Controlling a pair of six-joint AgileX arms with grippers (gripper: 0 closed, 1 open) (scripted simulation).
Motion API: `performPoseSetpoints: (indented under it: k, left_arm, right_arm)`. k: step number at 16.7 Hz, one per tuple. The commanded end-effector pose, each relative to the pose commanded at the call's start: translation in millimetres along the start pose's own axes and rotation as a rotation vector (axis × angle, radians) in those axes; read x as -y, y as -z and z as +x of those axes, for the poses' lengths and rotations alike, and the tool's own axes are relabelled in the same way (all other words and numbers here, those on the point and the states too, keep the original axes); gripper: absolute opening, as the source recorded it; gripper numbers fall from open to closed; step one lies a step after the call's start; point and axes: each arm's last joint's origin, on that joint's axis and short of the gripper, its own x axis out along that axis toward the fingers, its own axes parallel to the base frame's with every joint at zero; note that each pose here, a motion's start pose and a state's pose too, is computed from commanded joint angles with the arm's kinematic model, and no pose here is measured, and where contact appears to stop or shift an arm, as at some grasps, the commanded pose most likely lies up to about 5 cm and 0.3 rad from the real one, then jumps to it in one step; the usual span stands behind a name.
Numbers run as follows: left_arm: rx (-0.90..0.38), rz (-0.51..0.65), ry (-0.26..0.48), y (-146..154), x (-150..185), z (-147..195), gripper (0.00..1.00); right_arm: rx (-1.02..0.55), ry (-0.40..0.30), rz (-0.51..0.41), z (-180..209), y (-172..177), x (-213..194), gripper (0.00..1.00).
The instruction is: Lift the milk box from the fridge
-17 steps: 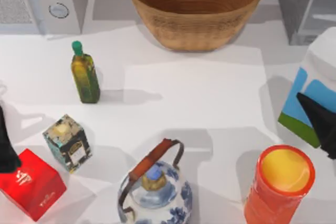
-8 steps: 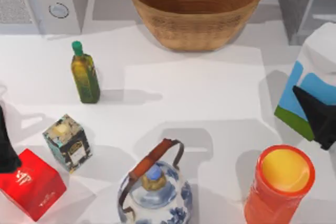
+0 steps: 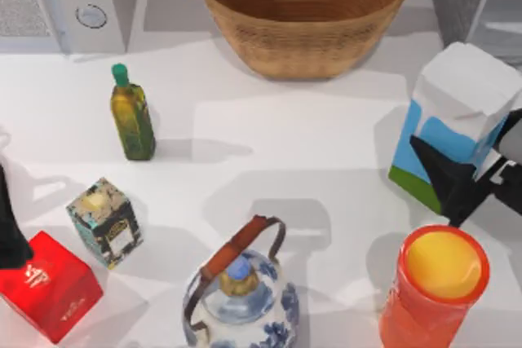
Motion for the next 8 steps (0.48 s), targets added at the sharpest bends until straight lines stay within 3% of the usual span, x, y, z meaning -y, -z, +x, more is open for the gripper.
performPoseSetpoints:
  k: [3, 8]
  left_arm:
    - [0.000, 0.000, 0.000, 0.0, 0.0, 0.0, 1.00]
    - [0.000, 0.000, 0.000, 0.0, 0.0, 0.0, 1.00]
  right_arm:
    - [0.000, 0.000, 0.000, 0.0, 0.0, 0.0, 0.00]
    - [0.000, 0.000, 0.000, 0.0, 0.0, 0.0, 0.38]
